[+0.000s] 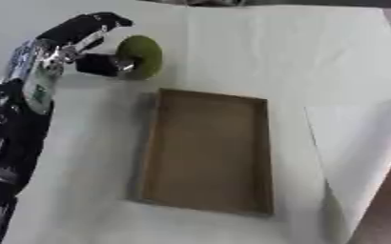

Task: Pick up objects on the table and place them in the box.

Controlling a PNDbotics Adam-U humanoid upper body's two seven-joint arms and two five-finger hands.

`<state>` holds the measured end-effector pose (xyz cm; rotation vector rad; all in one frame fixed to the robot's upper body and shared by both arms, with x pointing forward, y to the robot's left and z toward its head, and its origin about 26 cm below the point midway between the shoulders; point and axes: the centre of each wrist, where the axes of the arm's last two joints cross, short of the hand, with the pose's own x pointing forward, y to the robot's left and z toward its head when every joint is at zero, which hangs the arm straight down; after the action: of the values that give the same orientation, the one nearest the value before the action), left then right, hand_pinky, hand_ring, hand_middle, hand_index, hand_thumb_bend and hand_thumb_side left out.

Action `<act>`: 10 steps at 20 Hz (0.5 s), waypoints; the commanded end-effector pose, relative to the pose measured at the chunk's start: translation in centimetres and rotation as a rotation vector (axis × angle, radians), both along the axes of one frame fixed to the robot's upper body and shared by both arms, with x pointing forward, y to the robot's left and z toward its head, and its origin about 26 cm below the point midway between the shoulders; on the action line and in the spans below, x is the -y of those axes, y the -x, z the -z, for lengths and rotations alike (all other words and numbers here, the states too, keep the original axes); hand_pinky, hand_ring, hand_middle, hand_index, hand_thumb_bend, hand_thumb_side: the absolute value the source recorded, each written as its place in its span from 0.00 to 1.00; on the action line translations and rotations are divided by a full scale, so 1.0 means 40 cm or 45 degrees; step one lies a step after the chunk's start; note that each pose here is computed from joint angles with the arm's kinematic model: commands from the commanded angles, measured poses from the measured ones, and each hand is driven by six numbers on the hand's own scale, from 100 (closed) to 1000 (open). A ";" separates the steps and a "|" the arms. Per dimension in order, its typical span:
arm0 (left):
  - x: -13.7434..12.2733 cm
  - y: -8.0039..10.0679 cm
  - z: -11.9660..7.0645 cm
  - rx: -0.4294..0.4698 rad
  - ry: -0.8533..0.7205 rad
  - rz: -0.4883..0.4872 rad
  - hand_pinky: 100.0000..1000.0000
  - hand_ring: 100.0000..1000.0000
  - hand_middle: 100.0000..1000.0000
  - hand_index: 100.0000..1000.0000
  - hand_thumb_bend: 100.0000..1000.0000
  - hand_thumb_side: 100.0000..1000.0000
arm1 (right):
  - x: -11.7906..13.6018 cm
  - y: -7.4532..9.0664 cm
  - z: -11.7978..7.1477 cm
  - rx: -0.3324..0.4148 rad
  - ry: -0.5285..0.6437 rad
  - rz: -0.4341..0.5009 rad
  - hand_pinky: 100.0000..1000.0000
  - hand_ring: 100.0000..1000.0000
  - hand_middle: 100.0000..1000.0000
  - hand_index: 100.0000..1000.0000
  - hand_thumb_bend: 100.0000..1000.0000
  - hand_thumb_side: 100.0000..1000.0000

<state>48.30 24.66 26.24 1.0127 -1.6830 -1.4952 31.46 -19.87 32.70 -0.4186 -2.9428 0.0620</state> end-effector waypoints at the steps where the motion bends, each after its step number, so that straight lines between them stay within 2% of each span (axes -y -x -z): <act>1: -0.001 0.001 -0.035 0.030 0.006 -0.008 1.00 0.99 0.86 0.95 0.32 0.74 | 0.001 0.015 -0.018 0.045 -0.010 -0.011 0.81 0.48 0.63 0.73 0.00 0.52; 3: -0.002 -0.002 -0.027 0.000 0.000 -0.027 1.00 0.99 0.85 0.95 0.32 0.73 | 0.001 0.015 -0.018 0.046 -0.015 -0.011 0.81 0.48 0.63 0.73 0.00 0.52; 7: -0.003 -0.005 -0.013 -0.042 -0.006 -0.048 1.00 0.98 0.85 0.93 0.25 0.63 | 0.002 0.014 -0.017 0.046 -0.020 -0.010 0.81 0.48 0.63 0.73 0.00 0.52; 10: -0.001 -0.005 -0.005 -0.077 0.015 -0.029 0.99 0.97 0.83 0.92 0.07 0.45 | 0.005 0.014 -0.016 0.043 -0.024 -0.005 0.81 0.48 0.63 0.73 0.00 0.52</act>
<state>48.59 24.54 25.58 0.9615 -1.6187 -1.4937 31.47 -19.86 32.67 -0.4083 -2.9437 0.0429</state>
